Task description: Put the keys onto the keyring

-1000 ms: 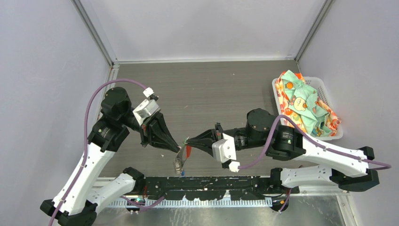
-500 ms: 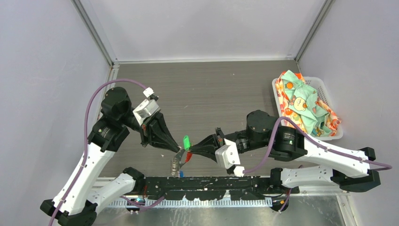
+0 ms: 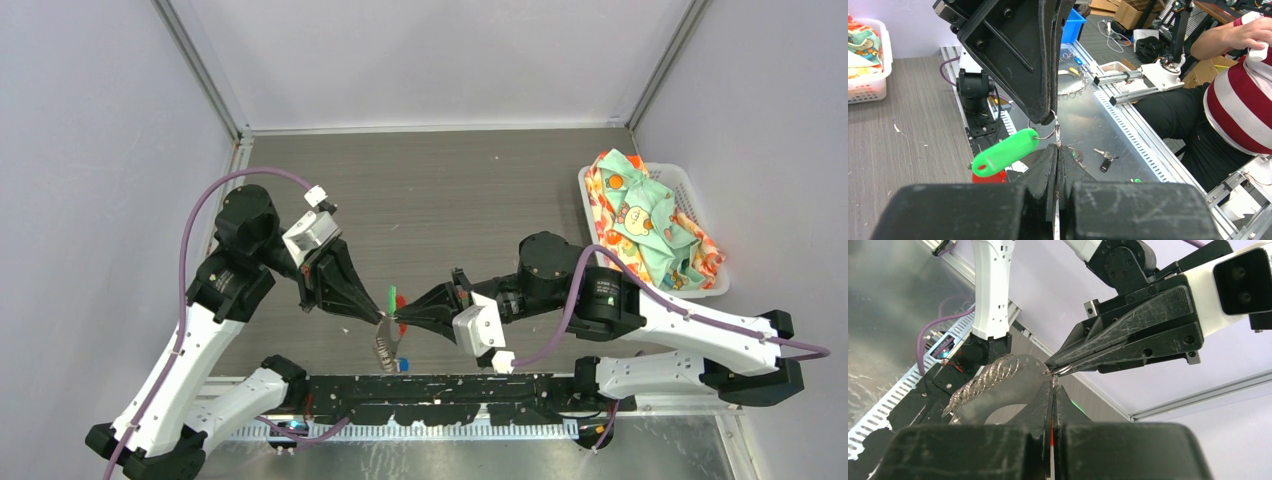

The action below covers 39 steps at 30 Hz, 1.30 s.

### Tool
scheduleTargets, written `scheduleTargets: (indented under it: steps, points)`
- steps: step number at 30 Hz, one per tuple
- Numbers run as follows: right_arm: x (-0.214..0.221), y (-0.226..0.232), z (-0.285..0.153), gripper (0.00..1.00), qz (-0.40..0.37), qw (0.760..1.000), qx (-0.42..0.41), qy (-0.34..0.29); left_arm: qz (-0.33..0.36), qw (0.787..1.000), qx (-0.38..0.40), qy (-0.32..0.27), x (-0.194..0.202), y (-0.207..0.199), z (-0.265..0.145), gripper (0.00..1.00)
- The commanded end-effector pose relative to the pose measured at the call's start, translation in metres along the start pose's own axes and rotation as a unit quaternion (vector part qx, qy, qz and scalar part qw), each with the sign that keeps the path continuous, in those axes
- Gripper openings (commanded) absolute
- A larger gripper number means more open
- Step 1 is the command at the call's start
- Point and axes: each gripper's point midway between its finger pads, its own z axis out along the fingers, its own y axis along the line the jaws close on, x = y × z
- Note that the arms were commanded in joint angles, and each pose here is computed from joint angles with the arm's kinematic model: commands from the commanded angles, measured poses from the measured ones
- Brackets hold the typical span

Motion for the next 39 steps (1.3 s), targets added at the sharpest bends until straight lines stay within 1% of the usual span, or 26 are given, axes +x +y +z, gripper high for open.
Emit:
scheduleTargets:
  steps: [1, 18, 26, 39]
  points:
    - [-0.026, -0.021, -0.003, 0.01, -0.02, 0.999, 0.034, -0.036, 0.018, 0.997, 0.071, 0.015, 0.001, -0.028, -0.003, 0.0]
    - [-0.032, -0.024, 0.0, 0.01, -0.024, 0.998, 0.032, -0.048, 0.013, 0.997, 0.071, 0.016, 0.001, -0.027, -0.003, 0.0]
    - [-0.031, -0.029, 0.005, 0.01, -0.021, 0.998, 0.033, -0.042, 0.007, 0.997, 0.071, 0.015, 0.001, -0.024, -0.003, 0.0]
    - [-0.034, -0.041, 0.006, 0.01, -0.017, 0.997, 0.058, -0.043, 0.002, 0.997, 0.071, 0.015, 0.002, -0.022, -0.003, 0.0]
